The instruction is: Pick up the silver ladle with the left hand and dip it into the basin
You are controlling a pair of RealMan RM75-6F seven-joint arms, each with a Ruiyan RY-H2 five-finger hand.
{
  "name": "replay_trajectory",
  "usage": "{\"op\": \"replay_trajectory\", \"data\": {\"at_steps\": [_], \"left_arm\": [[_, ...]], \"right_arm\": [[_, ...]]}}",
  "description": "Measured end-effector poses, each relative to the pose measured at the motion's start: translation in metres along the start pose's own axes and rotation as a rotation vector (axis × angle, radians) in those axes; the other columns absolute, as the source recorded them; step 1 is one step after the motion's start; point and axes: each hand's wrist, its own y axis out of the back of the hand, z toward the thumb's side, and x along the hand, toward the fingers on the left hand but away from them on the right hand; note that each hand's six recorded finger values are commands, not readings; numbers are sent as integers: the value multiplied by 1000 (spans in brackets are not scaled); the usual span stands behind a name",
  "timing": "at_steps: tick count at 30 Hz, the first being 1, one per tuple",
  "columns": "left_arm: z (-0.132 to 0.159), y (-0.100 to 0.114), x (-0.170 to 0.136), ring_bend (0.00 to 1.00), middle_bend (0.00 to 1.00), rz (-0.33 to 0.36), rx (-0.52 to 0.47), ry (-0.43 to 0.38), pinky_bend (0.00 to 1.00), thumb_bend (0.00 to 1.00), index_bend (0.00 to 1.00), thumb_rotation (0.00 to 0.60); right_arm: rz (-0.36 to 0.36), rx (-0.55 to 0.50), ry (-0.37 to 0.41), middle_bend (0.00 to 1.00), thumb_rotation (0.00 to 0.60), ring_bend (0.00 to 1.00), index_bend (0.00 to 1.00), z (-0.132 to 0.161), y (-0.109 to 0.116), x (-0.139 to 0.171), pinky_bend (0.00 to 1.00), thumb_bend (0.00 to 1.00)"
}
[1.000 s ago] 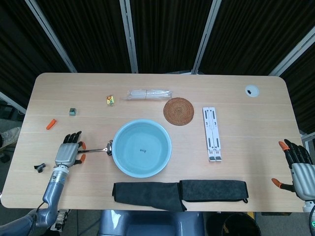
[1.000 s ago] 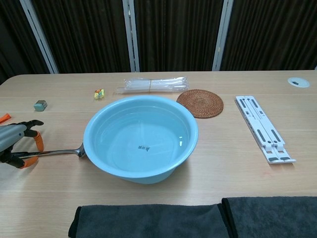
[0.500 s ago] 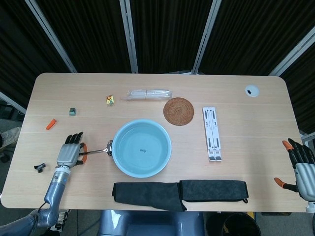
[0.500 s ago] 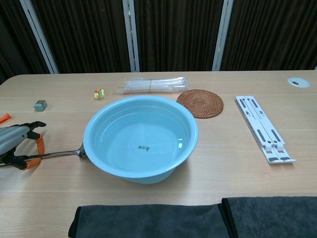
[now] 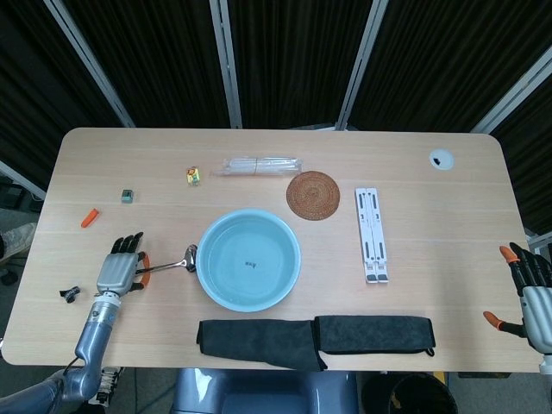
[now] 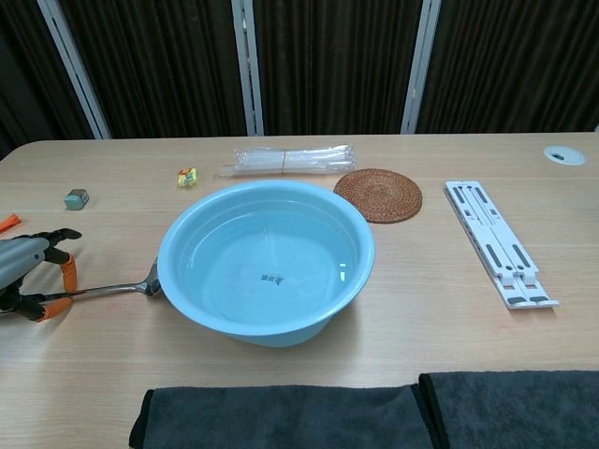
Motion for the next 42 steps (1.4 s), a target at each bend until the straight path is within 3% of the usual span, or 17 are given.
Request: {"op": "replay_trajectory", "data": {"at_steps": [12, 22, 34, 42], "left_arm": [[7, 25, -29, 0, 0, 75, -1, -51, 0, 510, 617, 578], [13, 43, -60, 0, 0, 97, 16, -100, 0, 511, 611, 579], [19, 50, -99, 0, 0, 15, -22, -161, 0, 509, 604, 579], [33, 53, -117, 0, 0, -65, -60, -250, 0, 511, 599, 581]], "right_arm": [[8, 3, 8, 0, 600, 0, 0, 2, -2, 0, 0, 0], [10, 4, 6, 0, 600, 0, 0, 2, -3, 1, 0, 0], [9, 5, 10, 0, 600, 0, 0, 3, -3, 1, 0, 0], [8, -3, 22, 0, 600, 0, 0, 6, -3, 3, 0, 0]]}}
